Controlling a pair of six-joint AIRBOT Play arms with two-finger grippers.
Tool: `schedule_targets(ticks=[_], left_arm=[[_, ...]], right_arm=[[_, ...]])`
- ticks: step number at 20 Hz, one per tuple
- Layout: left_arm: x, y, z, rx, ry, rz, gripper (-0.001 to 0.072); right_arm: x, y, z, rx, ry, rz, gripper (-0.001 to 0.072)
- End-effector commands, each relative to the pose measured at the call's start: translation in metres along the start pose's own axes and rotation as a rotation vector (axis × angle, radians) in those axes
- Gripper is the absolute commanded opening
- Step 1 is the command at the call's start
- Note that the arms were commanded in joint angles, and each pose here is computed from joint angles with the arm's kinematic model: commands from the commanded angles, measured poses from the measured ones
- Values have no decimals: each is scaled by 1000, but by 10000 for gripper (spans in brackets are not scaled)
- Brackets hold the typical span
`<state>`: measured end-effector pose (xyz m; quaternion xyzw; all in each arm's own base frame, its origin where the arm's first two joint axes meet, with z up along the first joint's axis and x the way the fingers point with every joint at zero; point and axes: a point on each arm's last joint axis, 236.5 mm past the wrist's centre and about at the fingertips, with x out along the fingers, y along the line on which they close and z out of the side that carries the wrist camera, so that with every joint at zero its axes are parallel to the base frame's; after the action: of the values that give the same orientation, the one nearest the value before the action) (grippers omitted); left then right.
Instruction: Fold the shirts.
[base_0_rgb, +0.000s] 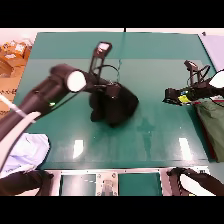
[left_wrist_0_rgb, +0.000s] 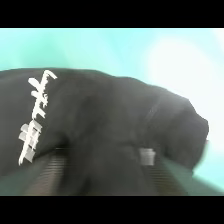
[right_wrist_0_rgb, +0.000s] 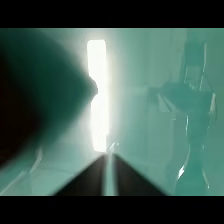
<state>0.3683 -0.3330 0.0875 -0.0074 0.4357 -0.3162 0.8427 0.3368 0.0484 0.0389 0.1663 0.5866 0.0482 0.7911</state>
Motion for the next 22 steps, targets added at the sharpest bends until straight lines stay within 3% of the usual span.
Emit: schedule_targets(ticks=[1, 6, 9, 12, 13, 14, 17, 22], left_arm=[[26, 18, -27, -45, 135, 6, 707], [-40, 117, -80, -181, 472, 140, 707], [-31, 141, -124, -268, 559, 161, 707], [11, 144, -147, -353, 473, 126, 707], [23, 143, -146, -391, 417, 109, 706], [31, 140, -141, -425, 372, 89, 707], [38, 131, -129, -438, 313, 35, 706], [35, 127, -136, -440, 347, 26, 706]], right_arm=[[-4, -7, 2, 22, -6, -4, 355], [15, -15, -16, 44, 49, -13, 372], [50, -28, -33, 88, 71, -20, 372], [74, -11, -58, 132, 146, 87, 397], [80, 1, -68, 137, 173, 141, 495], [84, 14, -80, 135, 201, 189, 519], [101, 58, -113, 126, 258, 301, 519], [147, 107, -130, 119, 250, 331, 517]])
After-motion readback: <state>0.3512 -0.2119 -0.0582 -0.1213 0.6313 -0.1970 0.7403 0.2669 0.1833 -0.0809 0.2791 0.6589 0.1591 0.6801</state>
